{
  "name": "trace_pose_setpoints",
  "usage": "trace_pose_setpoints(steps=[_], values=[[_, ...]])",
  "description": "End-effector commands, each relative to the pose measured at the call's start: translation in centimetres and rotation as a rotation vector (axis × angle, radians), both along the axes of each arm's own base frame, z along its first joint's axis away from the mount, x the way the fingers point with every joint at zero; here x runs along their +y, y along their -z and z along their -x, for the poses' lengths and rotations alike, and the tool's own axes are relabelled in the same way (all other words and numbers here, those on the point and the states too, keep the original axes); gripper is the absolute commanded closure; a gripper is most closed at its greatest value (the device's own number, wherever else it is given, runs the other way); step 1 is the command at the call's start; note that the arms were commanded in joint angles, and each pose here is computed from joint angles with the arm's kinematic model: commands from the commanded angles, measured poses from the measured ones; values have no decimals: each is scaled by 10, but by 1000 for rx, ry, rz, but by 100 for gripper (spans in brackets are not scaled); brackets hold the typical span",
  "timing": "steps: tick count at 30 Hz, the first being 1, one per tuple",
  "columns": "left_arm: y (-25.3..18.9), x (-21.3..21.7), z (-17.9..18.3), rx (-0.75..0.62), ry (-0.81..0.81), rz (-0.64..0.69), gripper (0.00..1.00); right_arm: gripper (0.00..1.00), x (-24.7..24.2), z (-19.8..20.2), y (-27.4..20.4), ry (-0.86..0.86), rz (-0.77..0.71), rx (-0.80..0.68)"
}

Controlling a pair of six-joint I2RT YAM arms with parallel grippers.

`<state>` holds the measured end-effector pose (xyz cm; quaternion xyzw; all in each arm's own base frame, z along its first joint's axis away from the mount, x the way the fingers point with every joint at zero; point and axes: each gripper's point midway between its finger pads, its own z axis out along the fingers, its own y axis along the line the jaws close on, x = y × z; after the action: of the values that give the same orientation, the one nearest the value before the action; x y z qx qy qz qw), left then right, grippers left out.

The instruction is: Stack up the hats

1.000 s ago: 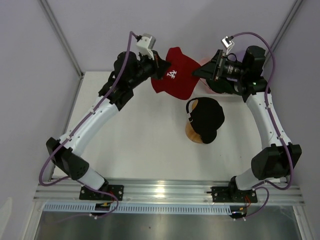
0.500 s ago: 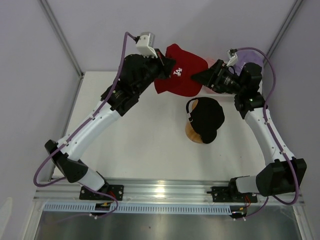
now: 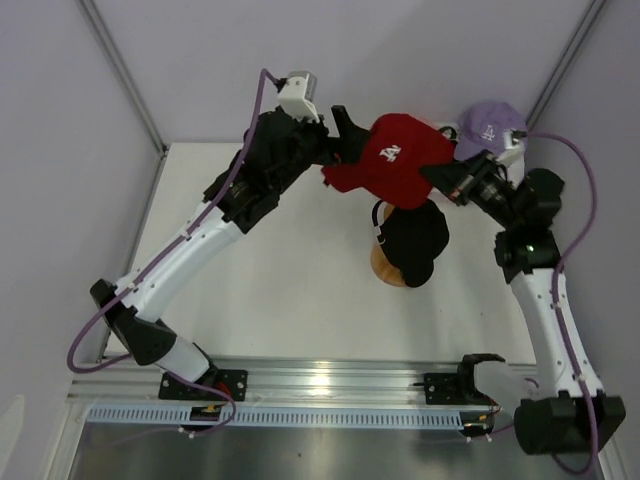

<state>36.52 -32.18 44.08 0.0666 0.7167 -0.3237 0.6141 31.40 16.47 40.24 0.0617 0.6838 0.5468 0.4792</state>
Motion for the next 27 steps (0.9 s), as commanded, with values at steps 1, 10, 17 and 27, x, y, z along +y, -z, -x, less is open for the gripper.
trace_pose_setpoints(steps=[1,10,17,27], values=[[-63,41,29,-125,-10,66,1,100,-54,20,-43,162,-113,-117],[-23,142,-5,-21,-178,144,0,100,-99,54,31,109,-416,13],[27,133,-27,90,-112,106,0,100,-94,79,28,29,-483,-95],[75,88,-43,204,87,120,1,100,-79,88,53,25,-306,20]])
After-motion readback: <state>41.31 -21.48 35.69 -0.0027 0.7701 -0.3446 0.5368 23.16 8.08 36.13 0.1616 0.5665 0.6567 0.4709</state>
